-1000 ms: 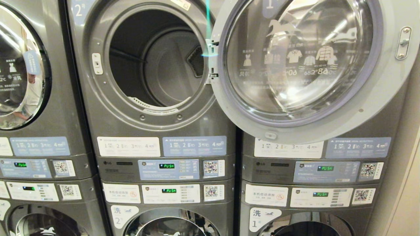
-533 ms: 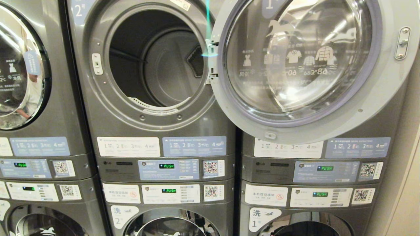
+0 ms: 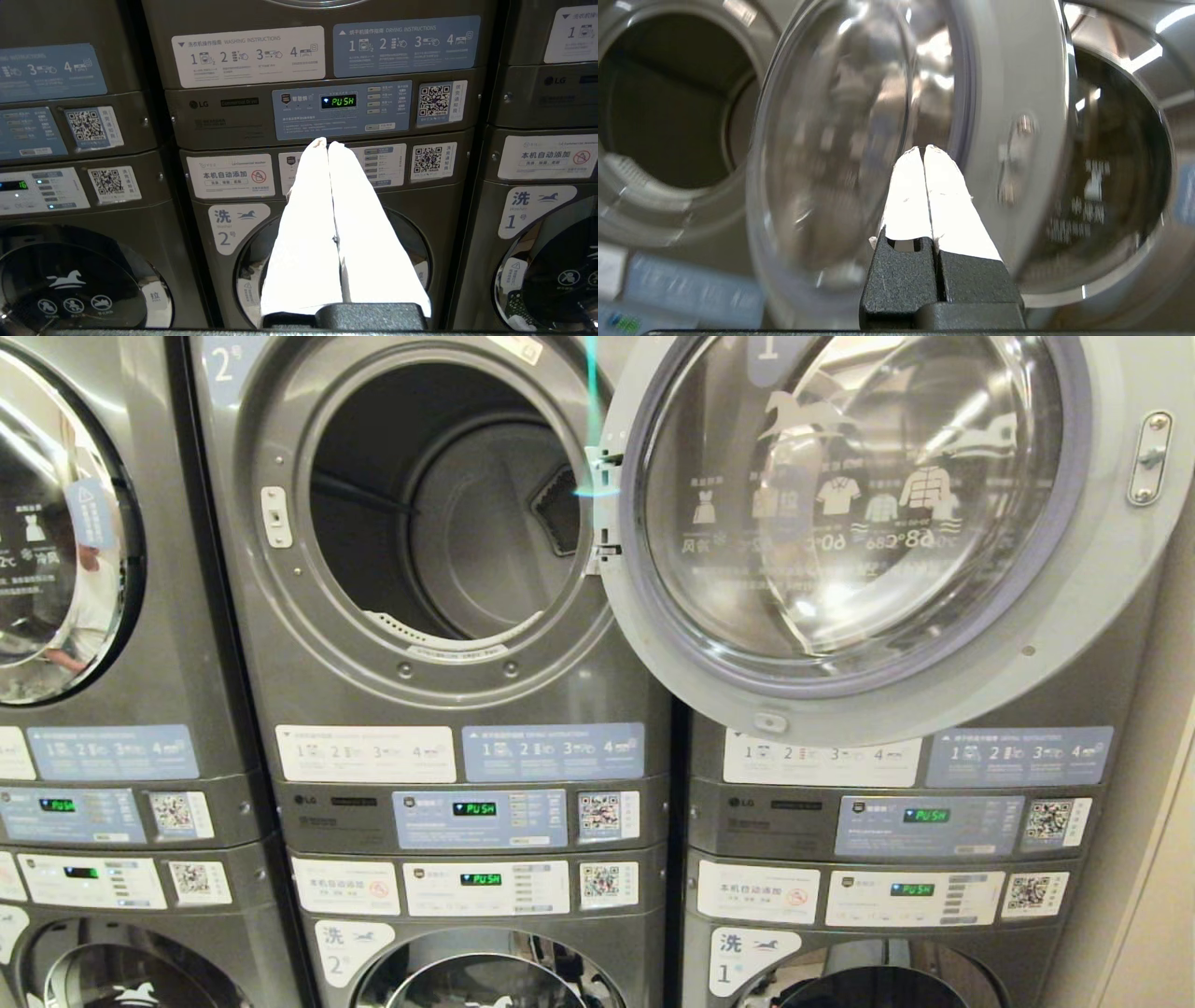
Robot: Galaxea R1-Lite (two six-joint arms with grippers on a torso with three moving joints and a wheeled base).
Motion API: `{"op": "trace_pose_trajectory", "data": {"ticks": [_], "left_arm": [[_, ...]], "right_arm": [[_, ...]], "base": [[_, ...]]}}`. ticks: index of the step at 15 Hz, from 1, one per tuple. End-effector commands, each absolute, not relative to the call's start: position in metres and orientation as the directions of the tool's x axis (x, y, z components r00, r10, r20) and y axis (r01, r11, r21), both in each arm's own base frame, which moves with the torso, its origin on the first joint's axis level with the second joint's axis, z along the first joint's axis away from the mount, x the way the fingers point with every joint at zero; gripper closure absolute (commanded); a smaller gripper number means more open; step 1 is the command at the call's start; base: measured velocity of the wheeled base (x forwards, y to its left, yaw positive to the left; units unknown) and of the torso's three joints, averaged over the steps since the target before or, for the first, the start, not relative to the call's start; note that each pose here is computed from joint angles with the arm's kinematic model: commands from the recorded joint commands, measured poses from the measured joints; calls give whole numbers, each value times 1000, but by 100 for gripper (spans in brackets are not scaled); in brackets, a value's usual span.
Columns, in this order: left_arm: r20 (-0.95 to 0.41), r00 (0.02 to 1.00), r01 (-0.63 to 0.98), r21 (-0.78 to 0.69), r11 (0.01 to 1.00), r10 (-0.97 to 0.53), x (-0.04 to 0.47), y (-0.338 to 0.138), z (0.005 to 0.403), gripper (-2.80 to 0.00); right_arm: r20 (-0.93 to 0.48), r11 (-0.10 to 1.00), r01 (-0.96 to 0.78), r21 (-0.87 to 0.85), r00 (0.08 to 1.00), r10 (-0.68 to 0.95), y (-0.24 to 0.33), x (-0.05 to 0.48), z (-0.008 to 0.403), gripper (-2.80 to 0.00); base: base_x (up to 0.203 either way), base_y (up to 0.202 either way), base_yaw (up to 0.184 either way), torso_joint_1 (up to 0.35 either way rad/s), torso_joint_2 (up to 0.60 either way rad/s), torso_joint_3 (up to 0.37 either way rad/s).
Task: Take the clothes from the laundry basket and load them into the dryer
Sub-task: Open the dryer
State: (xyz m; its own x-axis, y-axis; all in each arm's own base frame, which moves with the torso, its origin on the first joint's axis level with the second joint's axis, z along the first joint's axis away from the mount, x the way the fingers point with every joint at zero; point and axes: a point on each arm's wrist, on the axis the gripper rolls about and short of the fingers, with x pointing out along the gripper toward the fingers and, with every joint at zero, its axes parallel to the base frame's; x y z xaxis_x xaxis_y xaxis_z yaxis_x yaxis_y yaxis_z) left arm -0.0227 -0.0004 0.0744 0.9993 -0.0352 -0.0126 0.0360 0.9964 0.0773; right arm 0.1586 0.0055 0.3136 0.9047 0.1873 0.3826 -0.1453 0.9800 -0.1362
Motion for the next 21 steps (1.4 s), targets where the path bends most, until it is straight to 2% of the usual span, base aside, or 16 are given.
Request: {"op": "trace_pose_trajectory", "data": {"ticks": [1,9,15,19,21], "left_arm": [[-11,999,32,63,997,-31,-23,0,74,0],[-8,1000,16,40,999,-15,-23,0,75,0],[-6,1000,15,38,999,-14,-23,0,75,0],[-6,1000,14,34,999,-14,-23,0,75,0],[-6,1000,14,32,999,-14,-23,0,75,0]], "right_arm": [[335,979,-154,-131,923,190,7,209,304,0],[275,995,52,-84,961,-27,2,261,288,0],[254,991,110,-73,963,-88,0,304,265,0],[264,991,118,-69,960,-96,0,304,262,0],[325,990,123,-64,941,-95,0,289,279,0]], "base": [[0,0,0,0,0,0],[0,0,0,0,0,0],[0,0,0,0,0,0],[0,0,0,0,0,0],[0,0,0,0,0,0]]}}
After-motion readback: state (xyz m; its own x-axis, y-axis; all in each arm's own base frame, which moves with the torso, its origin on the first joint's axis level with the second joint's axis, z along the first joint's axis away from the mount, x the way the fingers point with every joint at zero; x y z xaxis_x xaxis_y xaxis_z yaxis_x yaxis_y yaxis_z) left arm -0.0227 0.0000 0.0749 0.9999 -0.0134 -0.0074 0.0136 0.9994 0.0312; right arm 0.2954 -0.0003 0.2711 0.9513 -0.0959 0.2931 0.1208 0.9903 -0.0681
